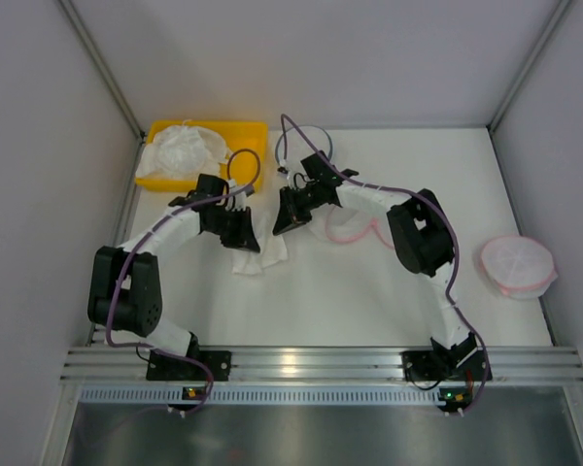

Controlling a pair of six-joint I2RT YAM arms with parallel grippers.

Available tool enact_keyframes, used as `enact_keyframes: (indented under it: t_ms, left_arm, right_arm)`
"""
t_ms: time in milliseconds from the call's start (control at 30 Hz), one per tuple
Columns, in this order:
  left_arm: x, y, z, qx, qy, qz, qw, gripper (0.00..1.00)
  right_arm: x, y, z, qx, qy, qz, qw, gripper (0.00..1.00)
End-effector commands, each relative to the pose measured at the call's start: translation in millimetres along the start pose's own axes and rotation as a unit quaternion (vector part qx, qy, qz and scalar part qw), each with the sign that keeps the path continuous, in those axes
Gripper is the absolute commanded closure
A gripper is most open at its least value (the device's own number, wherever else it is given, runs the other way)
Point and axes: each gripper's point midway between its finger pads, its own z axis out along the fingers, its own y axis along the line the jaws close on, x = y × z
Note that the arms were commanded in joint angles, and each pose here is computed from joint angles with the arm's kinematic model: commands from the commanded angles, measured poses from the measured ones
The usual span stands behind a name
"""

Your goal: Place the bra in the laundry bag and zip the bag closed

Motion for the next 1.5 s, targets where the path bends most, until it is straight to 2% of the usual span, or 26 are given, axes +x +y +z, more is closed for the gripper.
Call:
enact_keyframes:
  t_ms: [0, 167, 400, 433, 600, 700, 733, 867, 967, 1167, 1200, 1300, 1400, 1467]
  left_arm:
    - [-26, -17, -9, 0.03, -0.027, -0.014, 0.999, 1.0]
    - [-38, -19, -3, 0.046, -0.031, -0.038, 0.998, 1.0]
    - [-46, -3, 19, 0.033, -0.035, -0.083, 0.995, 1.0]
    - [-47, 0, 21, 0.029, -0.036, -0.084, 0.995, 1.0]
    - [-35, 26, 29, 0.013, -0.02, -0.12, 0.993, 1.0]
    - [-31, 31, 27, 0.017, -0.017, -0.128, 0.991, 1.0]
    - [-30, 31, 26, 0.019, -0.017, -0.13, 0.991, 1.0]
    - [-33, 29, 23, 0.023, -0.023, -0.123, 0.992, 1.0]
    - [-37, 25, 19, 0.03, -0.029, -0.116, 0.992, 1.0]
    - [-39, 22, 15, 0.031, -0.036, -0.114, 0.992, 1.0]
    - [-39, 22, 14, 0.031, -0.036, -0.116, 0.992, 1.0]
    - [-37, 22, 14, 0.03, -0.036, -0.12, 0.992, 1.0]
    - [-42, 21, 10, 0.028, -0.044, -0.125, 0.991, 1.0]
    - [-49, 17, 6, 0.03, -0.053, -0.13, 0.99, 1.0]
  right_arm:
    - [-1, 7, 6, -0.01, -0.004, -0.021, 1.0, 0.89]
    - [6, -2, 11, 0.002, 0.004, -0.026, 1.0, 0.91]
    - [7, 3, 9, 0.0, 0.004, -0.034, 0.999, 0.94]
    - [4, 6, 7, 0.004, 0.001, -0.043, 0.999, 0.93]
    - [-16, 18, -22, 0.037, -0.038, -0.064, 0.997, 0.73]
    - [-22, 14, -32, 0.072, -0.057, -0.066, 0.994, 0.65]
    - [-24, 10, -33, 0.085, -0.06, -0.063, 0.993, 0.6]
    - [-23, -15, -26, 0.123, -0.057, -0.043, 0.99, 0.59]
    - [-18, -27, -10, 0.117, -0.043, -0.024, 0.992, 0.59]
    - [-21, -15, 12, 0.031, -0.04, -0.008, 0.999, 0.59]
    - [-21, -9, 14, 0.016, -0.04, -0.003, 0.999, 0.61]
    - [-19, -9, 18, 0.001, -0.04, -0.002, 0.999, 0.77]
    - [-15, -9, 20, -0.005, -0.034, 0.001, 0.999, 1.0]
    - [-16, -1, 18, -0.018, -0.038, -0.003, 0.999, 1.0]
